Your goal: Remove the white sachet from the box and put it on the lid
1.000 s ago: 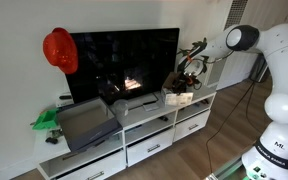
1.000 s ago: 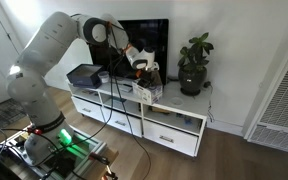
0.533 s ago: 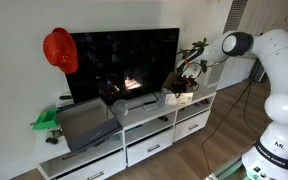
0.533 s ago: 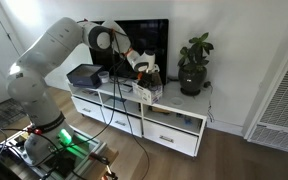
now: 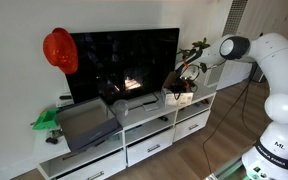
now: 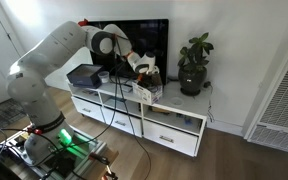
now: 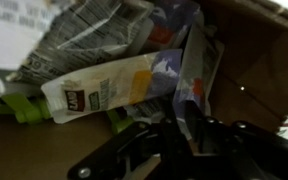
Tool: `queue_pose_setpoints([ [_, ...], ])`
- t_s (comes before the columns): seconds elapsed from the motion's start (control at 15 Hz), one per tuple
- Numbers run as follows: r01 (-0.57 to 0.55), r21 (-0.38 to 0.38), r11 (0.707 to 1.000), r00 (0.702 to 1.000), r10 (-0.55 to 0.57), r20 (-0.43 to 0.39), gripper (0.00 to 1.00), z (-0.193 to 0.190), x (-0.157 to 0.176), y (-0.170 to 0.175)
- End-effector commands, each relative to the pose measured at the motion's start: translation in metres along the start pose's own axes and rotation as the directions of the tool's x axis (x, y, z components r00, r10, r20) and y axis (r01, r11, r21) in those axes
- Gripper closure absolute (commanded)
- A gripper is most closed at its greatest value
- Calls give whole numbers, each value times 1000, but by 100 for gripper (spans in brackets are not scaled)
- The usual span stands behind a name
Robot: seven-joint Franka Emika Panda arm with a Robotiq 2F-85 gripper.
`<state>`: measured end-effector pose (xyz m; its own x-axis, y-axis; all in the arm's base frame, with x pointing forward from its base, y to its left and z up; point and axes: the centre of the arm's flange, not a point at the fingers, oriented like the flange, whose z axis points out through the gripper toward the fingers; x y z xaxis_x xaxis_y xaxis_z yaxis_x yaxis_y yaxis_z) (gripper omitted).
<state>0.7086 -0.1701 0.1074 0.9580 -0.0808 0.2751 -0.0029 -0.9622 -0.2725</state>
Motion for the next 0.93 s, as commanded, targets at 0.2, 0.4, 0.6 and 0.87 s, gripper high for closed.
queue_pose_setpoints([
  [0.2,-6,26,1000,1000,6,7,100,0,12,4],
  [0.4,-11,34,999,1000,11,8,100,-10,16,1],
  [0.6,-10,29,1000,1000,11,-4,100,-28,21,-2],
  [0.87,-2,23,1000,999,2,-32,100,-66,26,-5],
])
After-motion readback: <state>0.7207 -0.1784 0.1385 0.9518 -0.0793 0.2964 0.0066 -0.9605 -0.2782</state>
